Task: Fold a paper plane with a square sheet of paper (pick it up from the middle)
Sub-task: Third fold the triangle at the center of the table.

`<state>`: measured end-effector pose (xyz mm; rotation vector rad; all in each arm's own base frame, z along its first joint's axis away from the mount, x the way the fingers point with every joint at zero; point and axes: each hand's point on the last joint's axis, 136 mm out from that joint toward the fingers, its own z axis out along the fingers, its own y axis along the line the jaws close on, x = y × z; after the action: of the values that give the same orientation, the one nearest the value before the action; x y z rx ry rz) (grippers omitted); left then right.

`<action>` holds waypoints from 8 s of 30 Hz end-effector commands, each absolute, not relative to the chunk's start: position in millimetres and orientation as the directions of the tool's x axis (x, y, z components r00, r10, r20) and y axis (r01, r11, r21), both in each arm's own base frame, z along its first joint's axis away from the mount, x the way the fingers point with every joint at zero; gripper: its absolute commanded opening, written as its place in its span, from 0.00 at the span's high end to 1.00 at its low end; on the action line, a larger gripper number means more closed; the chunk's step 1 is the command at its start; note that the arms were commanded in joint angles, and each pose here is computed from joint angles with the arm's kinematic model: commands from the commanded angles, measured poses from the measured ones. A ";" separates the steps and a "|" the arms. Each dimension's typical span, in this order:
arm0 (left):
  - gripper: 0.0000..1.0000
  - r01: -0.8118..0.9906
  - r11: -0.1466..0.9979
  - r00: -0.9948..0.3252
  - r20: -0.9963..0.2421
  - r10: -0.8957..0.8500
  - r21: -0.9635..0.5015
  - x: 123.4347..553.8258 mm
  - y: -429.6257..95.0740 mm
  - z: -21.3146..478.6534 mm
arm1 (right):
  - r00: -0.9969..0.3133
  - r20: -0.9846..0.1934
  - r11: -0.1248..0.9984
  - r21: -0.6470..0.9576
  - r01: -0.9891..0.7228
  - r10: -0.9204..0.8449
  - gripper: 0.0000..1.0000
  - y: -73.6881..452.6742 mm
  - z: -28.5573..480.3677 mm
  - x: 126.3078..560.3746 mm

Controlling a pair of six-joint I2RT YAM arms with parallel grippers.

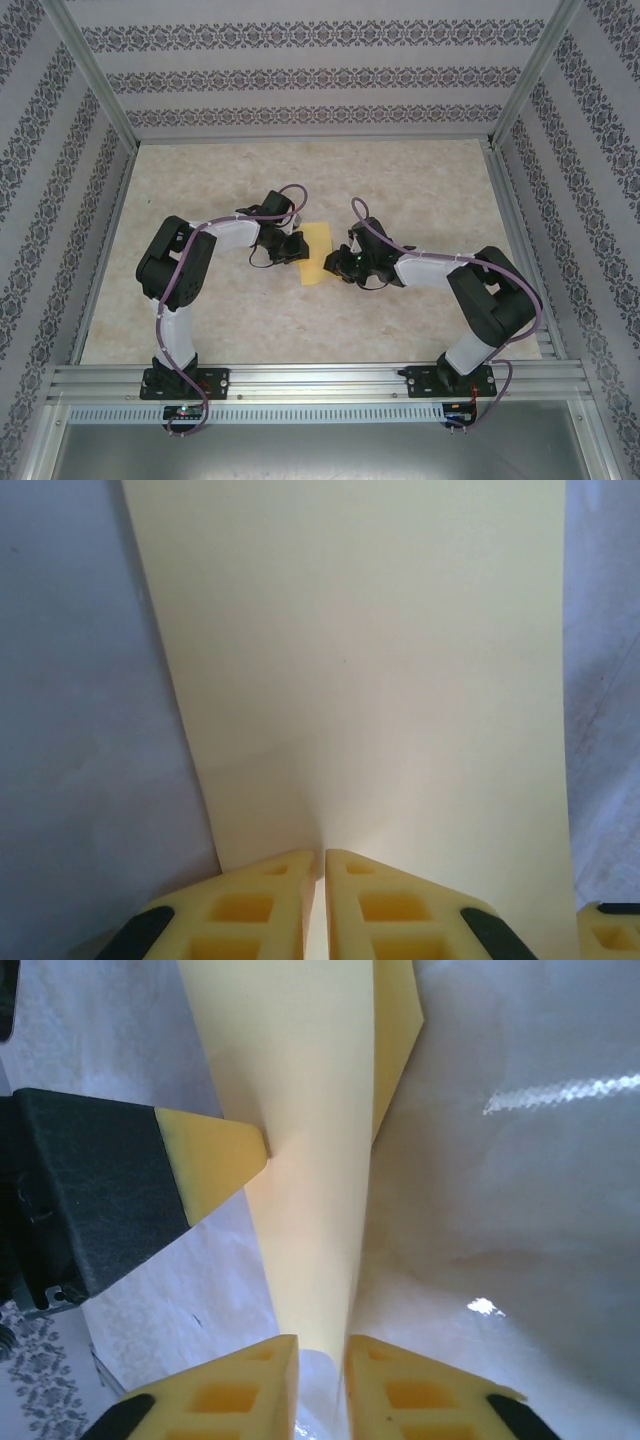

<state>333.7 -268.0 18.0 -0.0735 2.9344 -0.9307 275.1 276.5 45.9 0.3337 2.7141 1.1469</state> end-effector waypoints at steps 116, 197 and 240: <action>0.83 -0.021 0.872 -0.993 -0.090 -0.074 -0.489 370.3 -244.5 6.0 | -0.973 -0.119 0.782 0.618 0.084 0.199 0.93 325.2 18.5 332.6; 0.90 -0.005 0.756 -0.992 -0.093 -0.087 -0.655 343.2 -256.5 60.9 | -0.981 -0.047 0.839 0.527 0.137 0.189 0.98 299.4 -20.2 310.6; 0.99 -0.065 0.891 -0.997 -0.012 -0.079 -0.449 329.9 -242.9 -5.4 | -0.968 -0.203 0.727 0.686 -0.031 0.150 0.98 315.7 38.0 328.3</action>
<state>335.7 -259.4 18.8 -0.0981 2.9590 -0.9011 321.5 316.3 16.4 0.1615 2.7751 1.0283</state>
